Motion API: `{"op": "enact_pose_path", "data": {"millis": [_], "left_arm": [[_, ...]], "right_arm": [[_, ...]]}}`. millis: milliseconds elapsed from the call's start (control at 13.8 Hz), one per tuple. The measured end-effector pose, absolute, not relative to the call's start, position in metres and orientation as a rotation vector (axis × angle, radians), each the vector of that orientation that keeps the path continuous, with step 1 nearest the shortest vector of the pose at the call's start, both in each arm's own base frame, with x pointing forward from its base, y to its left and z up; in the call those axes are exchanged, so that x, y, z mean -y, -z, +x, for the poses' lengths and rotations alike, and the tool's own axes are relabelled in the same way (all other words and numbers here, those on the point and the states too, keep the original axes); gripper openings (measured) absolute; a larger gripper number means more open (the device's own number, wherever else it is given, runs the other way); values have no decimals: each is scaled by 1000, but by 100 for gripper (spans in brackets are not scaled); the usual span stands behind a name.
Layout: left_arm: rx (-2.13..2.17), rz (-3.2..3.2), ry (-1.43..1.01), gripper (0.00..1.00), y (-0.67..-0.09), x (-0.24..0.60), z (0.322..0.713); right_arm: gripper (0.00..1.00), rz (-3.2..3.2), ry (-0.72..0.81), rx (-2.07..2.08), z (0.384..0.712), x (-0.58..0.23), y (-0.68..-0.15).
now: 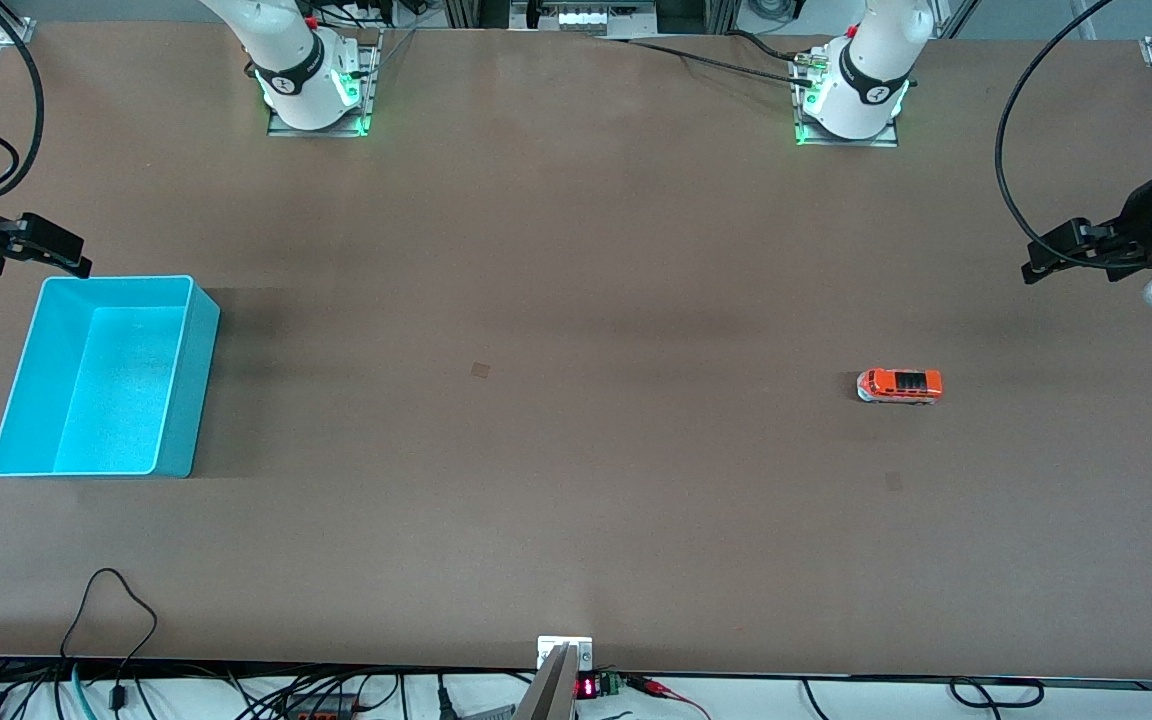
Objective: Wind up bus and store in blue box
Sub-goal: 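Move the left gripper down over the orange toy bus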
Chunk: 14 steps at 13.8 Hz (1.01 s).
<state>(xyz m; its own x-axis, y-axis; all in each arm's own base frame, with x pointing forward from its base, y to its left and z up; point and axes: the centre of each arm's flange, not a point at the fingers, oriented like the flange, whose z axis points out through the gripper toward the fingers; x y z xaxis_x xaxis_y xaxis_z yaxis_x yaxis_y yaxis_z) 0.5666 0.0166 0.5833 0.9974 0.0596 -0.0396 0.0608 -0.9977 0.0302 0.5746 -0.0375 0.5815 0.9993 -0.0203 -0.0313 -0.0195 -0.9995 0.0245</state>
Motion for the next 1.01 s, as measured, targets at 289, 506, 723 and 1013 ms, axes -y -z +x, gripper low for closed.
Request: {"op": "enact_pose_path", "data": {"millis": [289,506,723,1013], "left_arm": [[-92,3108,67,100,-583,-16,565],[-81,3107,113,100,-570,-13,567],[-57,3097,246,100,-518,-9,586],[0,3073,393,100,-423,-5,636]], "right_arm": [[100,3117,51,31,575,38,-581],[100,3117,51,31,575,38,-581],[100,3117,51,30,575,37,-580],[100,3117,50,29,575,37,-580]]}}
